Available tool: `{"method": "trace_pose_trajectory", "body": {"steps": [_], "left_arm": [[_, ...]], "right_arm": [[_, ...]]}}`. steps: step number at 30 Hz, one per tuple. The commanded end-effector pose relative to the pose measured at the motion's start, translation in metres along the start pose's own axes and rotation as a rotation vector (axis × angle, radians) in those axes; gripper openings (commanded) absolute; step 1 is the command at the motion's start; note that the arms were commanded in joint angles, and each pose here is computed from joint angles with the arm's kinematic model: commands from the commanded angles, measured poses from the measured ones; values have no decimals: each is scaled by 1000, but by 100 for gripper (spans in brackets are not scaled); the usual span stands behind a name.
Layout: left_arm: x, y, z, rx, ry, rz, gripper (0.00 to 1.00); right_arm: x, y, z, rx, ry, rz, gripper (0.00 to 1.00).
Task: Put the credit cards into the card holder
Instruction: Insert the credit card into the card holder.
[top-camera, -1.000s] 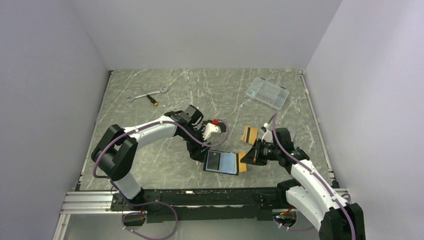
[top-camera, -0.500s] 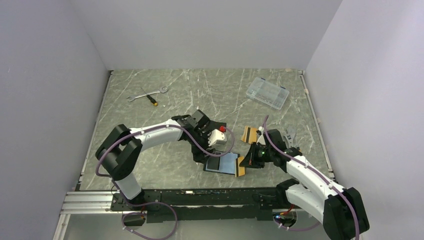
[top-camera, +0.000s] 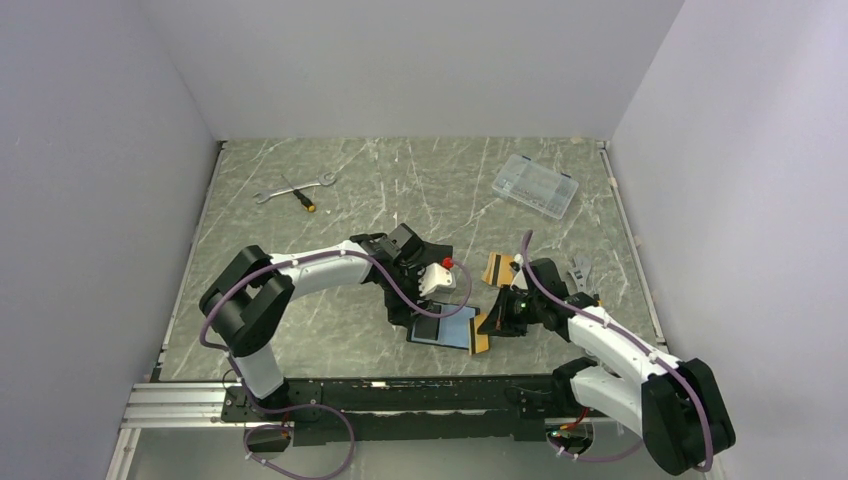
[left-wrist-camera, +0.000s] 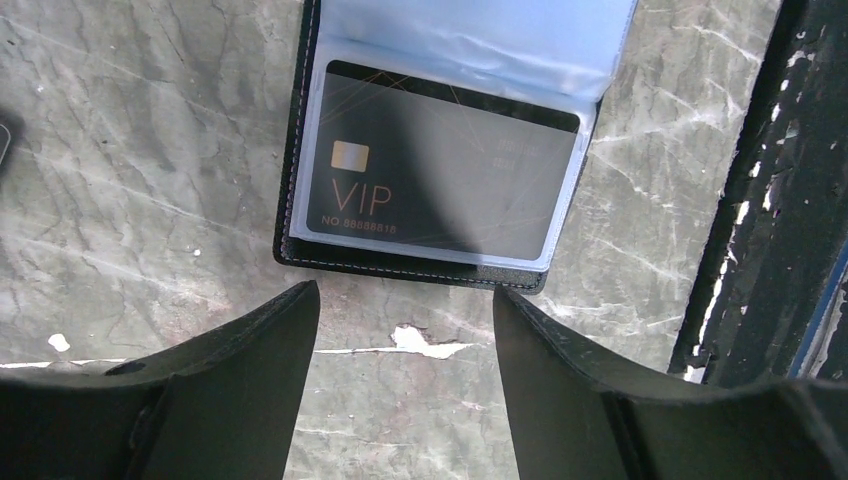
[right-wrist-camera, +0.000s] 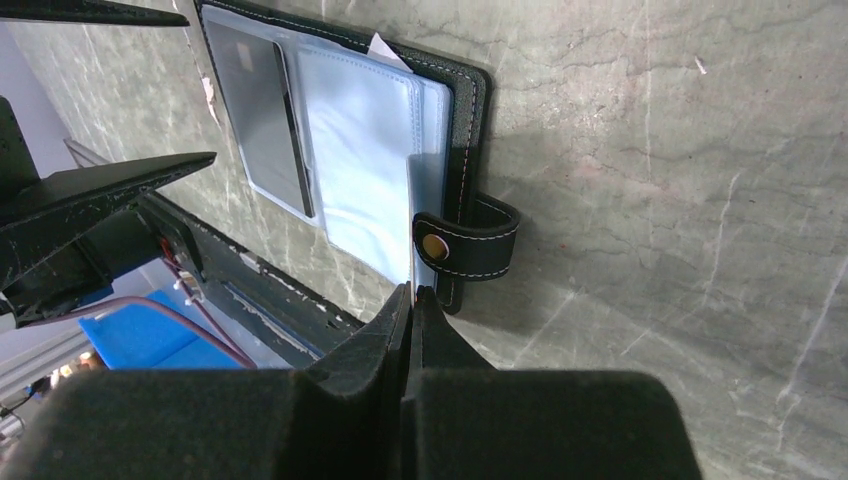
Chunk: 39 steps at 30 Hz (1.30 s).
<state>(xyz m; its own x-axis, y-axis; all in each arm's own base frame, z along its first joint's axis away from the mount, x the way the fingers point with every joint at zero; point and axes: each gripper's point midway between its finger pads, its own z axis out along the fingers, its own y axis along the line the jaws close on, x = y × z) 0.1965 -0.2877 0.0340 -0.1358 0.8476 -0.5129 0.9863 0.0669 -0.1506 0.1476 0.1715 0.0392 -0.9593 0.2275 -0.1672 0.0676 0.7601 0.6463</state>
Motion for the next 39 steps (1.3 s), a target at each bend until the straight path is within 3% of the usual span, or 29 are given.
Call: {"method": "trace_pose_trajectory", "body": {"steps": [1, 28, 39], "left_arm": [[-7, 6, 0, -23, -13, 49, 69], [-4, 7, 5, -16, 25, 62, 61], [-25, 4, -11, 7, -5, 89, 59]], "right_arm": [[-4, 5, 3, -28, -11, -13, 0], [2, -2, 15, 0, 13, 19, 0], [6, 15, 29, -11, 48, -11, 0]]}}
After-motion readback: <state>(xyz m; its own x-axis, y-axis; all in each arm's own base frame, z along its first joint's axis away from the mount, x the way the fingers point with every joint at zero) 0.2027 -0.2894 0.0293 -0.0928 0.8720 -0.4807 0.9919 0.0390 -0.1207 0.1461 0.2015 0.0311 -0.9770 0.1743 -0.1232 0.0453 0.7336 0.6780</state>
